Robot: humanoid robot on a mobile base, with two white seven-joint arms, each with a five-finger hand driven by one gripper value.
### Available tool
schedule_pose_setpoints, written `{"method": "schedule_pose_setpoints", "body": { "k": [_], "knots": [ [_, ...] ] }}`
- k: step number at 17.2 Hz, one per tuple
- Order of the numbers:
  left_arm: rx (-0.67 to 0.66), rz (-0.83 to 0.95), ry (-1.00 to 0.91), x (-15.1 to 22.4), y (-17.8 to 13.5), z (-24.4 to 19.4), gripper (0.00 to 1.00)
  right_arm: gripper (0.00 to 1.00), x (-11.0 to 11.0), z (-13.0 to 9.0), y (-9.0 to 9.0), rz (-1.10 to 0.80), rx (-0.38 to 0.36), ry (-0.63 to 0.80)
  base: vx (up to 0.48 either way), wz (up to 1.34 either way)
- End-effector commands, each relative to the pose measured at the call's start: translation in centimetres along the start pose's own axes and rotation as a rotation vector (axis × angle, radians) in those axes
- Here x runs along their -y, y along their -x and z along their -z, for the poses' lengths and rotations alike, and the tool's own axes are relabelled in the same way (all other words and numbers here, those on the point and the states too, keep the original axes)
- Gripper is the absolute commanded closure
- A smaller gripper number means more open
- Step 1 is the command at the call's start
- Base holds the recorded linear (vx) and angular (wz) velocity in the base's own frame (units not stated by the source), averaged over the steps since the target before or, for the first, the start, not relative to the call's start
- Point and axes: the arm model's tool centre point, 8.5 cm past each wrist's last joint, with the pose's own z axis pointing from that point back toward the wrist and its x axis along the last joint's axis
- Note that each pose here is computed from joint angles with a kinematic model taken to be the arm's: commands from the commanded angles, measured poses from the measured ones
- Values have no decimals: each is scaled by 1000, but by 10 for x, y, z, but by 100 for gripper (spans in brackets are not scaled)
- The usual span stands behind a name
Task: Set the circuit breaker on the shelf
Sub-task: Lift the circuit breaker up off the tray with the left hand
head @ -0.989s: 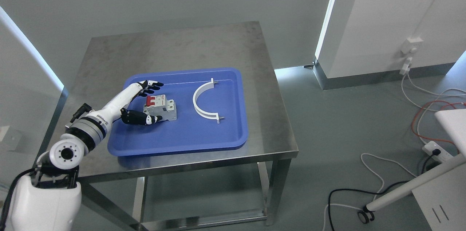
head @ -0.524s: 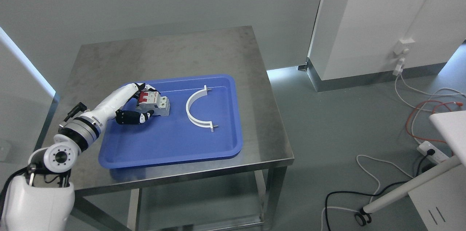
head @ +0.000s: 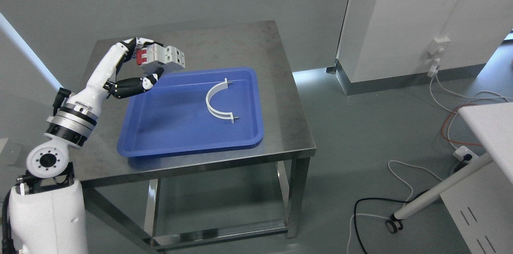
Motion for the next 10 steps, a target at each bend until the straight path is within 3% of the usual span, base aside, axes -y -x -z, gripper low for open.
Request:
{"method": "schedule_pose_setpoints", "body": {
  "k": [1, 5, 10],
  "knots": [
    [90, -215, -397, -15, 10, -36, 83, 0, 10, 1, 4, -28, -33, 12, -316, -60],
    [94, -192, -476, -3, 7, -61, 82, 0, 10, 1, 4, -28, -33, 14, -351, -127],
    [99, -215, -399, 4, 10, -68, 83, 0, 10, 1, 4, -28, -33, 12, -391, 64]
  ]
}}
